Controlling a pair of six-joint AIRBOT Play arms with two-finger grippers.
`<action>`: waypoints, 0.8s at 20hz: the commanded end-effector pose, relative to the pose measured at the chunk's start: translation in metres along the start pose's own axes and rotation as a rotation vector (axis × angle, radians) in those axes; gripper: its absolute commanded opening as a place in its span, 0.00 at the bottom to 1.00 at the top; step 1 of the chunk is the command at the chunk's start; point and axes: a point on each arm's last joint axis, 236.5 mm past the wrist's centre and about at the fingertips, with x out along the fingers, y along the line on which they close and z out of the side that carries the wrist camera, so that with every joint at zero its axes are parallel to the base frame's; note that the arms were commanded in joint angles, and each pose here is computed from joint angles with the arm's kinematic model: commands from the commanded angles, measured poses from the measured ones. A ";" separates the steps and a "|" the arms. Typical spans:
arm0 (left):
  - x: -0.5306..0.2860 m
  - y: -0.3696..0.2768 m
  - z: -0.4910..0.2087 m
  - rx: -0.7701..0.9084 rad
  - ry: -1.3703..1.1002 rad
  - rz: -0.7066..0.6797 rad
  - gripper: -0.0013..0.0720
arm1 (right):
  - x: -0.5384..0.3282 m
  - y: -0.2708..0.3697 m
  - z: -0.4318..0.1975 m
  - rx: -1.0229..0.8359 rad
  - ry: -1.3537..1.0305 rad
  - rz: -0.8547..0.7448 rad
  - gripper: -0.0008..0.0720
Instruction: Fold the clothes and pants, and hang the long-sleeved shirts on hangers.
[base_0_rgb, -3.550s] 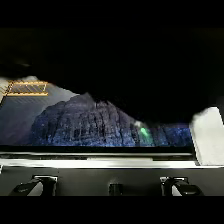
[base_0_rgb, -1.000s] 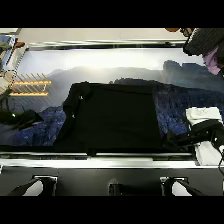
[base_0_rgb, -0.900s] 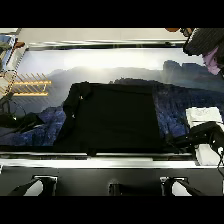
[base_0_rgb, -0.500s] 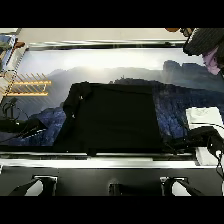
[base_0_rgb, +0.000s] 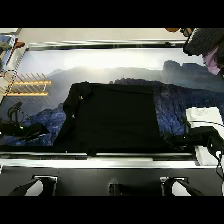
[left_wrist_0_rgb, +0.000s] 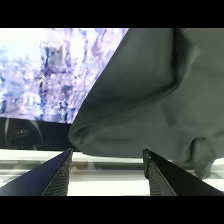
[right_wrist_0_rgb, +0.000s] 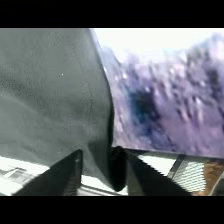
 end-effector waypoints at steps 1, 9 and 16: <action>0.021 0.005 -0.015 -0.003 0.033 -0.013 0.71 | 0.000 0.011 -0.006 -0.009 0.025 0.047 0.05; 0.043 0.013 -0.029 0.044 0.056 -0.016 0.71 | -0.003 0.040 0.000 0.029 0.003 0.170 0.05; 0.057 0.016 -0.040 0.065 0.078 -0.024 0.71 | -0.005 0.048 -0.002 0.038 0.013 0.204 0.05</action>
